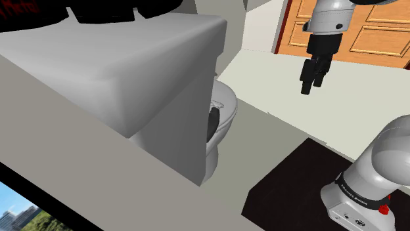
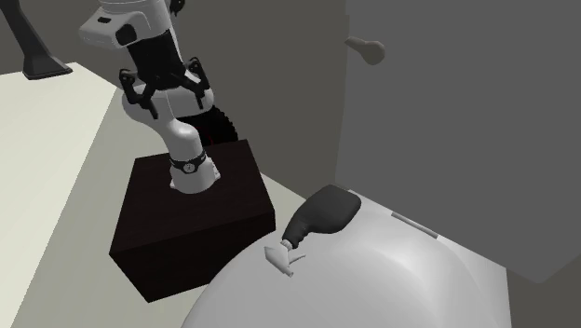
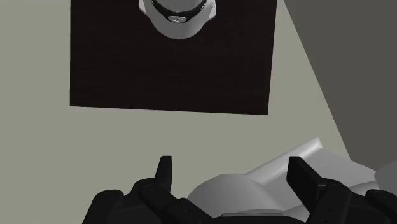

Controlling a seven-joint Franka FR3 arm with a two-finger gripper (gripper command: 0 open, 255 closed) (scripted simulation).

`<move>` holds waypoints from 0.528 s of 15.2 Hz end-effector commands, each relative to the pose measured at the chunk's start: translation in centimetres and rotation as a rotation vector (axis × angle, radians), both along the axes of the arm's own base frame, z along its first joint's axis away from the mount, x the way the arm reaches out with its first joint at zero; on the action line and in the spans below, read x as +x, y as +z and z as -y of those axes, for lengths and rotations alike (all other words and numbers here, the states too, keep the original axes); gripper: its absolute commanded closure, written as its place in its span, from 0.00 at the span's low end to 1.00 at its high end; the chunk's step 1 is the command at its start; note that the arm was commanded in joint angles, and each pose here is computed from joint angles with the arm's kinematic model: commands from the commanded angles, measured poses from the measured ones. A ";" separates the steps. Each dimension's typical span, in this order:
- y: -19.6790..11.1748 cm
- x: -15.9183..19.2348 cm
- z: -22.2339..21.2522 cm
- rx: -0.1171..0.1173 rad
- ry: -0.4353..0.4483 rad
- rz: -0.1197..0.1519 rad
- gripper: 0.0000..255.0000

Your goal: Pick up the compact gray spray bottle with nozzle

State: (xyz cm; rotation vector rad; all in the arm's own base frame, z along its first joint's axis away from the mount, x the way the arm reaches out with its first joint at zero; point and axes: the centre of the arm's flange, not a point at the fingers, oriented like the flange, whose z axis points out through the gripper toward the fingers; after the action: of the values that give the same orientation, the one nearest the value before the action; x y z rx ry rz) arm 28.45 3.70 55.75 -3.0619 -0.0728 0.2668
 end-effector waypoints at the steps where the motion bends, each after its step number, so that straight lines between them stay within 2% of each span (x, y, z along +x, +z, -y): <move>1: 0.0 0.0 0.0 0.000 0.000 0.000 0.00; 8: -3.5 3.6 -7.2 -0.038 -0.246 0.041 0.00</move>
State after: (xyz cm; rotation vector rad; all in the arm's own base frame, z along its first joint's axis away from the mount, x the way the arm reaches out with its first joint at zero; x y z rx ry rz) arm 31.35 9.79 52.76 -3.0751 0.2444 0.2064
